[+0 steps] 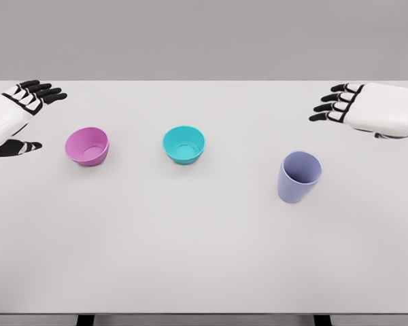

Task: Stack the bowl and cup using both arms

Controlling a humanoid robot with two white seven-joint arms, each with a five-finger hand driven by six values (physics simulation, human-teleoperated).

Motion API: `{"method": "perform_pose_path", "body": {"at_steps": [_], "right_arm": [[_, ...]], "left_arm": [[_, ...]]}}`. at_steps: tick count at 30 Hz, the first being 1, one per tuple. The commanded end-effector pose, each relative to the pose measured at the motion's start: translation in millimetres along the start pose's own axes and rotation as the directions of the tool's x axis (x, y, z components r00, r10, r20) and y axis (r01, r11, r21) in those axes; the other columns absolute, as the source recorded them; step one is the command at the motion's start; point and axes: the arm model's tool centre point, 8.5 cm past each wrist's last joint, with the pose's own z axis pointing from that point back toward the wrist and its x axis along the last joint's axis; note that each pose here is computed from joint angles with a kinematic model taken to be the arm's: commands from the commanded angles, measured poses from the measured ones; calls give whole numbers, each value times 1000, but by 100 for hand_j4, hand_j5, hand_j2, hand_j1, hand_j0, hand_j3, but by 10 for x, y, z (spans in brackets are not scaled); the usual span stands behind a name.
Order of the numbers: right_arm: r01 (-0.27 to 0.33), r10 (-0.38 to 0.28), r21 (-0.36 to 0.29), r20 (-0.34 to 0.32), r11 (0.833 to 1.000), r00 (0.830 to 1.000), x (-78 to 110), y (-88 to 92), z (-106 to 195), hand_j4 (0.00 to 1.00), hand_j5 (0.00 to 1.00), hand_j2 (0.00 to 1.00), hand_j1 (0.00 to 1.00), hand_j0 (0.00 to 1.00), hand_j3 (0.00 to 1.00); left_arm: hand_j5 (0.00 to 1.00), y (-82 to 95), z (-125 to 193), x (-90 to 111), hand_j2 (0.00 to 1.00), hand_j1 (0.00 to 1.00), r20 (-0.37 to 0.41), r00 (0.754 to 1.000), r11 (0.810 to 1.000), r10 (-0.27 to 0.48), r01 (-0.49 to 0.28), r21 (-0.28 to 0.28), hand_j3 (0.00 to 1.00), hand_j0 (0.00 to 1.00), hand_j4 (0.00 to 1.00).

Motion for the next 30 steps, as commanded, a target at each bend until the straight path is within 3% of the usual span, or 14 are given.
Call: {"method": "perform_pose_path", "body": {"at_steps": [1,5,8,11,15,17,20,21,22,23,26,28,29,30], "right_arm": [[17,-17,-22,16,1000,1000,26,-31,-22,100,100,100,100,100,100],[64,-61,-67,53,996,997,62,-77,-43,100,100,100,100,100,100],[66,-62,-69,54,995,997,65,-79,-47,100,100,100,100,100,100],[66,-62,-69,54,995,997,65,-79,-47,100,100,100,100,100,100],[65,-62,-66,35,996,997,11,-82,17,100,100,100,100,100,100],[91,-89,-98,29,991,996,-56,-146,139,100,100,100,100,100,100],[266,-244,-197,131,944,961,-72,-247,383,100,100,100,100,100,100],[306,-271,-266,159,914,949,-106,-363,464,100,100,100,100,100,100],[326,-287,-343,161,881,944,-161,-441,565,100,100,100,100,100,100],[325,-287,-358,155,875,945,-164,-444,601,100,100,100,100,100,100],[338,-302,-323,156,884,940,-102,-324,576,100,100,100,100,100,100],[313,-287,-314,129,896,949,-103,-295,571,100,100,100,100,100,100],[266,-254,-290,80,919,964,-135,-279,589,100,100,100,100,100,100],[257,-251,-276,59,926,966,-151,-223,564,100,100,100,100,100,100]], "left_arm": [[100,11,2,-3,100,100,-1,1000,1000,4,-4,6,100,100,100],[100,60,-21,-20,100,100,-3,1000,1000,-8,8,9,100,100,100],[100,-48,-21,-17,100,100,0,997,984,73,-72,-166,100,100,100],[100,-7,22,-12,100,100,31,980,904,197,-169,-392,100,100,100],[100,262,-175,-6,100,100,82,978,923,189,-149,-354,100,100,100],[100,268,-357,38,100,100,117,976,918,185,-129,-374,100,100,100],[100,226,-658,69,100,100,159,962,895,222,-136,-426,100,100,100],[100,210,-727,94,100,100,170,958,888,231,-136,-439,100,100,100],[100,158,-814,117,100,100,181,952,871,246,-136,-473,100,100,100],[100,134,-865,141,100,100,189,947,861,259,-137,-490,100,100,100],[100,185,-986,142,100,100,202,945,848,259,-122,-515,100,100,100],[100,341,-1042,84,100,100,202,952,862,229,-102,-497,100,100,100],[100,382,-1049,32,100,100,191,957,864,219,-100,-493,100,100,100],[100,390,-1066,23,100,100,190,958,863,214,-95,-497,100,100,100]]}}
